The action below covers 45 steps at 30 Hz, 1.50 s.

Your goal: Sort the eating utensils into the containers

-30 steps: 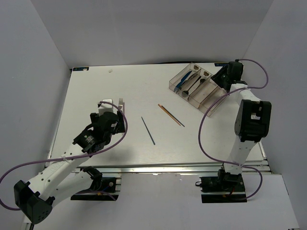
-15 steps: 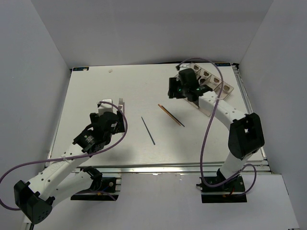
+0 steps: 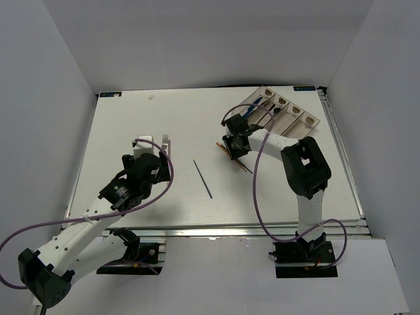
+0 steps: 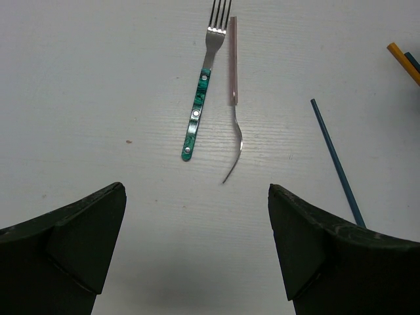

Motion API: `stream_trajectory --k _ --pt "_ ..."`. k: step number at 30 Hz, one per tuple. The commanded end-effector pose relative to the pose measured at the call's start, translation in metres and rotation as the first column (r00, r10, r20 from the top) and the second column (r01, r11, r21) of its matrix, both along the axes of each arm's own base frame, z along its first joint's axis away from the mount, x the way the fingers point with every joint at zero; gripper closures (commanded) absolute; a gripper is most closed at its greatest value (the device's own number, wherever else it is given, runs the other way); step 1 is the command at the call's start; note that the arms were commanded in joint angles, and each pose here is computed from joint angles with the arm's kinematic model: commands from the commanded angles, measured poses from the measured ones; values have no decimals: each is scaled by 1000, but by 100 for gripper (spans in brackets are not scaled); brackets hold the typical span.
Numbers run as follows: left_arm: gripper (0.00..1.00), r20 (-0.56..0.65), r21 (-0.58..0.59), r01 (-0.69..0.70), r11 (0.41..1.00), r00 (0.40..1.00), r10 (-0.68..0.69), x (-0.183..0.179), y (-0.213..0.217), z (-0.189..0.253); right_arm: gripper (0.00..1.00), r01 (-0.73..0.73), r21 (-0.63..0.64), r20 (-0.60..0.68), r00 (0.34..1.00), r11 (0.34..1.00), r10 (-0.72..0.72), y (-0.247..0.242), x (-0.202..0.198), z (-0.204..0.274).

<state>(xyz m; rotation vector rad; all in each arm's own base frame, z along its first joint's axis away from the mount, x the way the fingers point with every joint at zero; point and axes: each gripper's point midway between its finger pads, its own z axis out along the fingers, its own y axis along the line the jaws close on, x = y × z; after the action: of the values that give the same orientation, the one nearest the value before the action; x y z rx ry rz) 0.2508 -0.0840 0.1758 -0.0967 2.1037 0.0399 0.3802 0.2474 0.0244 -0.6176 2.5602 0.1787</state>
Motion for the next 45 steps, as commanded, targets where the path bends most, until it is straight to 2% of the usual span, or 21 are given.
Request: stream_trajectory --k 1,9,11,13,17,21,28,45 --pt "2 27 -23 6 1000 1000 -6 1 -2 9 66 -26 2 60 998 1000 26 9 15 18" --pt "2 25 -24 11 1000 1000 -10 1 -3 9 71 -44 22 55 998 999 43 15 16 16" --pt "2 23 -25 15 1000 1000 -14 1 -4 8 69 -59 47 54 997 997 56 19 14 20" --pt "2 21 -24 16 1000 1000 -16 1 -5 8 61 -56 59 73 996 997 52 20 15 28" --pt "2 16 -20 18 1000 1000 -18 1 -5 6 59 -37 48 92 995 998 33 16 22 32" --pt "2 17 -23 21 1000 1000 -20 1 -5 7 63 -30 36 79 997 999 27 14 24 27" --pt "2 6 -17 27 999 1000 -27 2 -7 4 63 -19 83 80 997 996 12 14 27 32" --pt "2 5 -19 33 999 999 -33 2 -8 4 69 -16 24 3 1000 1000 16 9 27 -7"
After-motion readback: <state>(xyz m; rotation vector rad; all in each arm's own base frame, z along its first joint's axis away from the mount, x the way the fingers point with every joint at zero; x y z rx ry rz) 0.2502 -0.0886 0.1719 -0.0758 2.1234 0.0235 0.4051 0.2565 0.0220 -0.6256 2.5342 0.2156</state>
